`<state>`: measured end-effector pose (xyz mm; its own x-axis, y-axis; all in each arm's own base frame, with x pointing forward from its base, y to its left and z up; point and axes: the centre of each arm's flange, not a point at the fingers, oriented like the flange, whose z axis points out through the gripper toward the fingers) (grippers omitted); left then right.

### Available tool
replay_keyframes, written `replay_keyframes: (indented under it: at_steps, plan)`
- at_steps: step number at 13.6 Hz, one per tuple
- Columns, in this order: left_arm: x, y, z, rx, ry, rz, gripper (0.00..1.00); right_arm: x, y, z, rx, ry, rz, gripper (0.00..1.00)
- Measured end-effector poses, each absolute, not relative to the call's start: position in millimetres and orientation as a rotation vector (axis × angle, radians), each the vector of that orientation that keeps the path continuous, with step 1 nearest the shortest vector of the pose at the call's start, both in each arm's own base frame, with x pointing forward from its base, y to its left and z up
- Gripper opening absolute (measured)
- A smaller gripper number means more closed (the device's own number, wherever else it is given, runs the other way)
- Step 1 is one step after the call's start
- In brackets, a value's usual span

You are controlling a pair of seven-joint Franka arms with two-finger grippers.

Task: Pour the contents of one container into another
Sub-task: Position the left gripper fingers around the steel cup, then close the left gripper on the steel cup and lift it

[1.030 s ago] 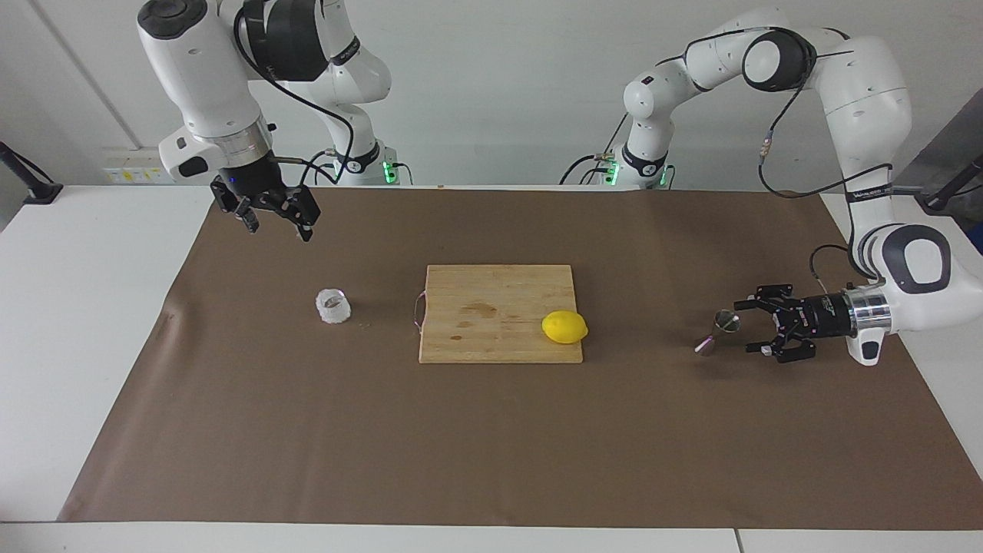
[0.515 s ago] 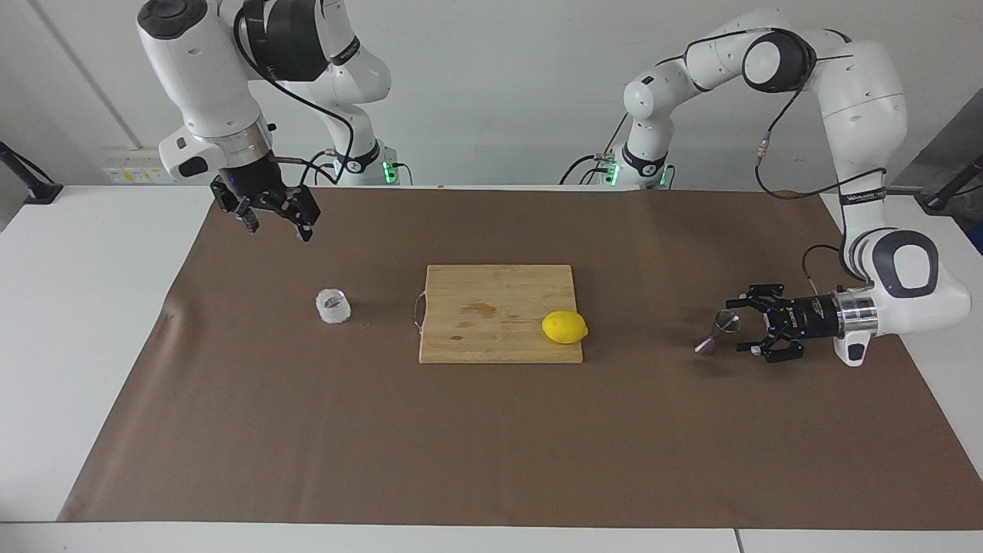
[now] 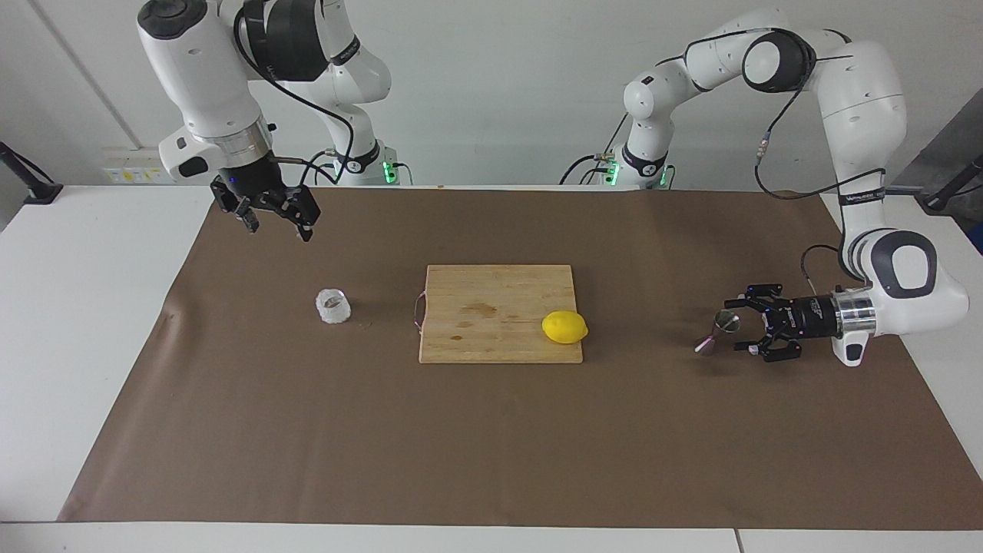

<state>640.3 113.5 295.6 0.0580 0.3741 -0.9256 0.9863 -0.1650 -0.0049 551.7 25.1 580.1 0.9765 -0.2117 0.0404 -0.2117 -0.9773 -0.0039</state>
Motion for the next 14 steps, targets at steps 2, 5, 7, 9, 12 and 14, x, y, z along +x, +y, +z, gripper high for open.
replay_keyframes:
  at_steps: [2,5,7,9,12,14]
  plan:
    - [639.7,112.4,295.9,1.633,1.382,-1.108,0.87,551.7,25.1,580.1,3.123,-0.334,0.064,1.0]
    - [637.5,110.3,296.6,1.634,1.368,-1.133,0.83,551.8,25.1,580.1,3.123,-0.334,0.064,1.0]
    - [637.1,110.0,296.7,1.634,1.366,-1.137,0.81,551.7,25.1,580.1,3.123,-0.334,0.064,1.0]
    - [636.9,110.5,296.4,1.637,1.367,-1.137,0.81,551.7,25.1,580.1,3.123,-0.334,0.064,1.0]
    - [636.7,111.4,296.1,1.637,1.37,-1.137,0.81,551.7,25.1,580.1,3.123,-0.334,0.064,1.0]
    - [636.5,111.9,295.8,1.638,1.372,-1.137,0.78,551.7,25.1,580.1,3.123,-0.334,0.064,1.0]
